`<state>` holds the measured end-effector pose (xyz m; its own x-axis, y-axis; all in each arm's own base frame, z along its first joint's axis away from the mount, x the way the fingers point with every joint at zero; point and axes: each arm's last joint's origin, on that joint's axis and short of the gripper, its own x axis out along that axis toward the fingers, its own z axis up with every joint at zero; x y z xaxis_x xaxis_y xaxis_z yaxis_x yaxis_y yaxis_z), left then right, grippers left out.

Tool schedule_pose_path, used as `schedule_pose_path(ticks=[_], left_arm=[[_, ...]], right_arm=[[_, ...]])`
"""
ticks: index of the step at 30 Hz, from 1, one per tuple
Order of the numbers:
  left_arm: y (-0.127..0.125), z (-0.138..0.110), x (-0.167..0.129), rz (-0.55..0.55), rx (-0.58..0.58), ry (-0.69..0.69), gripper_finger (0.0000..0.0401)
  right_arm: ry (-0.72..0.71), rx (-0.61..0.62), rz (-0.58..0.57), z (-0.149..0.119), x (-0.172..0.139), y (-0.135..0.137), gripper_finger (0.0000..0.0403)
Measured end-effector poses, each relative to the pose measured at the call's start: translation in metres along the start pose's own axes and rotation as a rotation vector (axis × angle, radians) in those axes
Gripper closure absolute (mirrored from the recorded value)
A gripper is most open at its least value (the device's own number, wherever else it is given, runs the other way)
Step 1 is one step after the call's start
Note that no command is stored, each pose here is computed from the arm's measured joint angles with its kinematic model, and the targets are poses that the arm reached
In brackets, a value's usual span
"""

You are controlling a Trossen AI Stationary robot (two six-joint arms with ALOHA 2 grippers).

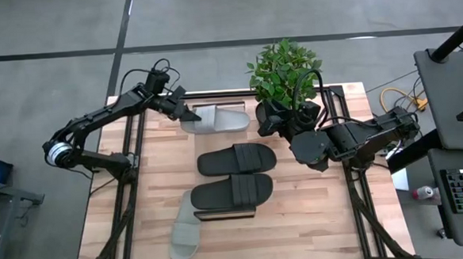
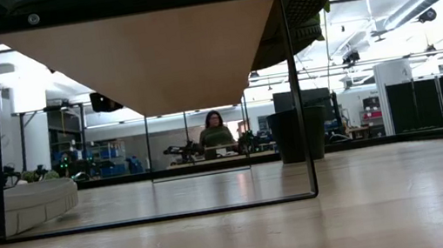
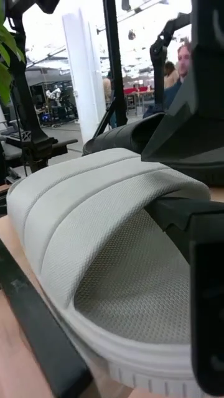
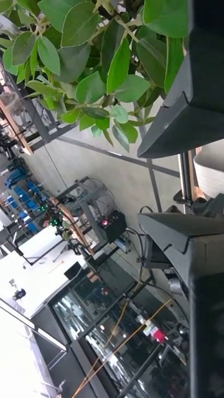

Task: Pick and place slides into the shelf
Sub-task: Put the left gray slipper on the shelf

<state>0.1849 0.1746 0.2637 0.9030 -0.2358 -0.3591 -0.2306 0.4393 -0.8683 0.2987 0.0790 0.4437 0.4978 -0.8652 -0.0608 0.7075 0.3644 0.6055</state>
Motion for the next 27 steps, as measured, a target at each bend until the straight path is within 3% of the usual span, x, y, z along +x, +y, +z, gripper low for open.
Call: schedule_pose_path(ticks=[6, 11, 14, 22, 27], left_arm=[[-0.0034, 0.0004, -0.0004, -0.061, -0.039, 0.033, 0.0316], [-0.0086, 0.0048, -0.0007, -0.134, 0.062, 0.031, 0.0316], [-0.0095, 0.0054, -0.001, -0.138, 0.066, 0.031, 0.0315], [-0.0071, 0.0063, -0.0008, -0.093, 0.062, -0.006, 0.0252], [-0.0085, 0.0068, -0.0012, -0.105, -0.027, 0.004, 0.0235]], right_arm=[[0.001, -0.004, 0.0, -0.0002, 0.0, -0.0002, 0.0259], [0.001, -0.008, -0.001, -0.0002, 0.0, -0.0002, 0.0259], [0.0, -0.008, -0.001, -0.0002, 0.0, -0.0003, 0.0259], [0.0, -0.007, -0.001, -0.0001, 0.0, -0.0002, 0.0259], [0.001, -0.008, -0.001, -0.0002, 0.0, -0.0002, 0.0259]])
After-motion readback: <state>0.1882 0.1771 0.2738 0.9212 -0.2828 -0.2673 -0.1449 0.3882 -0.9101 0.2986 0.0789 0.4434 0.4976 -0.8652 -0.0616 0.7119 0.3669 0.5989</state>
